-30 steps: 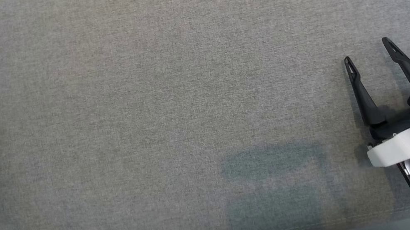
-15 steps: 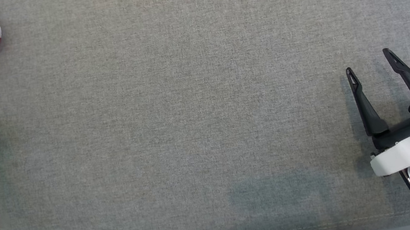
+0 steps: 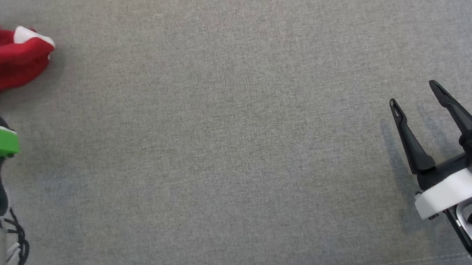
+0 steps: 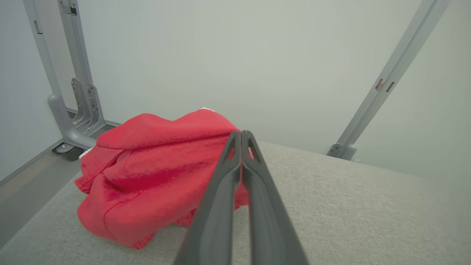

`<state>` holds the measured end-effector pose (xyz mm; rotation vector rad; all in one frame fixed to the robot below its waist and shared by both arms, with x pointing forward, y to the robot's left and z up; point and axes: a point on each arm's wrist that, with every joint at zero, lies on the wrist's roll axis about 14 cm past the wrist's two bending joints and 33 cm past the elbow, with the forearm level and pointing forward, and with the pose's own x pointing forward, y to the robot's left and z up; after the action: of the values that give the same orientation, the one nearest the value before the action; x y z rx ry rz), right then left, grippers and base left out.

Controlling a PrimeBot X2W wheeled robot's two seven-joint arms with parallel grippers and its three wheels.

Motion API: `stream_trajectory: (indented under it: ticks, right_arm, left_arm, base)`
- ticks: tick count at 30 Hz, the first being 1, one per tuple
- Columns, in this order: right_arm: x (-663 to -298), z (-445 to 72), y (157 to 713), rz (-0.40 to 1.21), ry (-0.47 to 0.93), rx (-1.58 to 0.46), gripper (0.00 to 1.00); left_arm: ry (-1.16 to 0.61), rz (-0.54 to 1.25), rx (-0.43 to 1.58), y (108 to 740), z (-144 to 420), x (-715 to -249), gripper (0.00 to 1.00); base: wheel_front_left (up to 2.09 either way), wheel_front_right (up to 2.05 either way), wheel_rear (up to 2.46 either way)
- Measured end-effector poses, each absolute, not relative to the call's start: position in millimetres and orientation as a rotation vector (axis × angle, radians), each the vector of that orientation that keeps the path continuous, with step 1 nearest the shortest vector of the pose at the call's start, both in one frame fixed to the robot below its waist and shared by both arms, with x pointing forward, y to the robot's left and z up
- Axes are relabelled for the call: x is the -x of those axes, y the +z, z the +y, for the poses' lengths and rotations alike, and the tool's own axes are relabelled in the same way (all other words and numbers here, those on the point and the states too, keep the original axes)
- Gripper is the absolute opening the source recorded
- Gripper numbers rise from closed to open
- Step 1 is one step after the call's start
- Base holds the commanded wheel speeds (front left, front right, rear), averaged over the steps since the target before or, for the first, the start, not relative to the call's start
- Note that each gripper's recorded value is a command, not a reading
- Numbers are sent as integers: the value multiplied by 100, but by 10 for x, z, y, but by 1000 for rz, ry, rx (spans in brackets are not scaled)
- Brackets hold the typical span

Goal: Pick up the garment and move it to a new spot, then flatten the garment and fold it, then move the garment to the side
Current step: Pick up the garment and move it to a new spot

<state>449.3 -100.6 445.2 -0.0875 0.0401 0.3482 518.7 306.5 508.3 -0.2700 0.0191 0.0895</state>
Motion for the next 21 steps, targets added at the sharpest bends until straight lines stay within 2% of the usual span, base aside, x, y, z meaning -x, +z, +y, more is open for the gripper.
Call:
stream_trajectory:
  ticks: [10,15,21]
  right_arm:
    - [-4276,-1056,4731,-9,296,21,100]
    - [-4171,-1207,4943,-58,246,3,100]
    - [-4012,-1471,5047,-79,167,-22,100]
  left_arm:
    - [-248,-170,335,5836,1864,-4930,0]
    - [-447,-273,448,6372,1146,-4744,0]
    - [-708,-280,606,6817,249,-4320,0]
  base:
    - [0,0,0]
    - [0,0,0]
    - [0,0,0]
